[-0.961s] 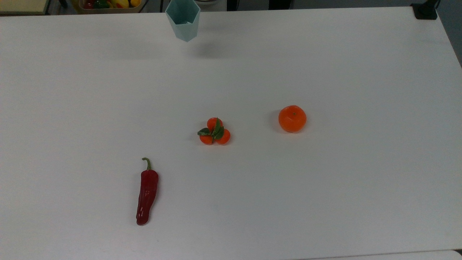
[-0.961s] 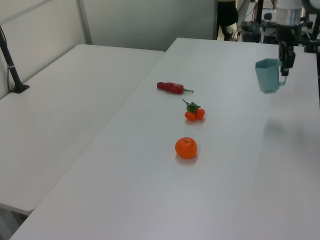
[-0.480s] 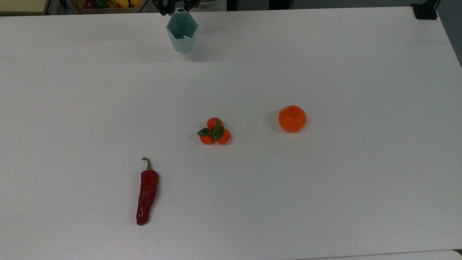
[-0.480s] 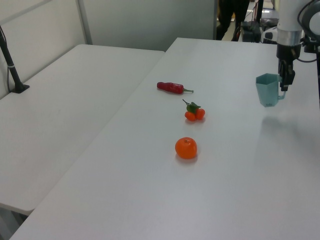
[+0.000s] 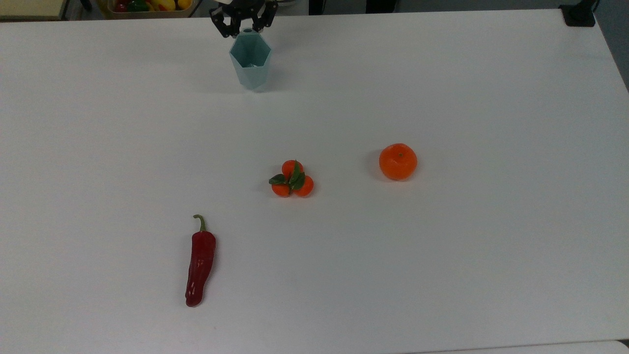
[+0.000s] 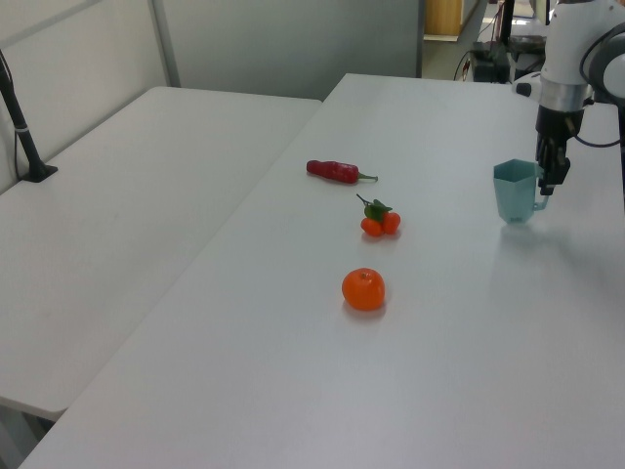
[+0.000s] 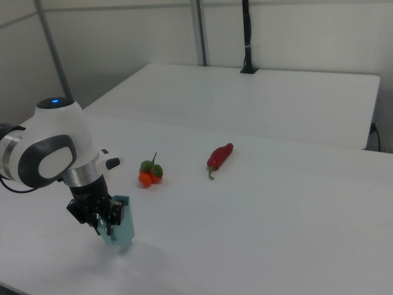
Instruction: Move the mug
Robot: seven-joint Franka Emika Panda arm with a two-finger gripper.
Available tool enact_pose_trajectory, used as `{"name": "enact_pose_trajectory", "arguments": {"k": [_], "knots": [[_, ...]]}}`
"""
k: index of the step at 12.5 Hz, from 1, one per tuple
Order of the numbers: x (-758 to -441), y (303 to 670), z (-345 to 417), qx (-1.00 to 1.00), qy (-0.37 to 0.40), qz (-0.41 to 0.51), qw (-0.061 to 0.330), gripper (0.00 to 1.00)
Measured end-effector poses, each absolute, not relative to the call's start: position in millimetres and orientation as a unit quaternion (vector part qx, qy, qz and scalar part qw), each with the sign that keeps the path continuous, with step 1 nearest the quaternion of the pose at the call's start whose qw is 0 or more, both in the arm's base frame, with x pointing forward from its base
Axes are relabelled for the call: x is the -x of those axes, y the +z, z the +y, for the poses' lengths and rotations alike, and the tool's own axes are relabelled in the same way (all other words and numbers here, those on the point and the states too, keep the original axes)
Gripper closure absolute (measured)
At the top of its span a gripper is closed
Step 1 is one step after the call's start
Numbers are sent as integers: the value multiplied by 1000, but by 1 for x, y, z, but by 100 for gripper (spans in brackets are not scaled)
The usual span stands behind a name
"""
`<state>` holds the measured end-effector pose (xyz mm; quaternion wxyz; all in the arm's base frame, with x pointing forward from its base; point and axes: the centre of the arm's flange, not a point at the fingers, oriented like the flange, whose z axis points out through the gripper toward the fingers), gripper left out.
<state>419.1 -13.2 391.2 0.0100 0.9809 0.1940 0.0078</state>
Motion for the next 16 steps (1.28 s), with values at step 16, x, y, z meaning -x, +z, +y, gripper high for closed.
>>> {"name": "enact_pose_trajectory", "arguments": {"k": [16], "knots": [[-434,358,-13,-980,16,197,14,51]]}}
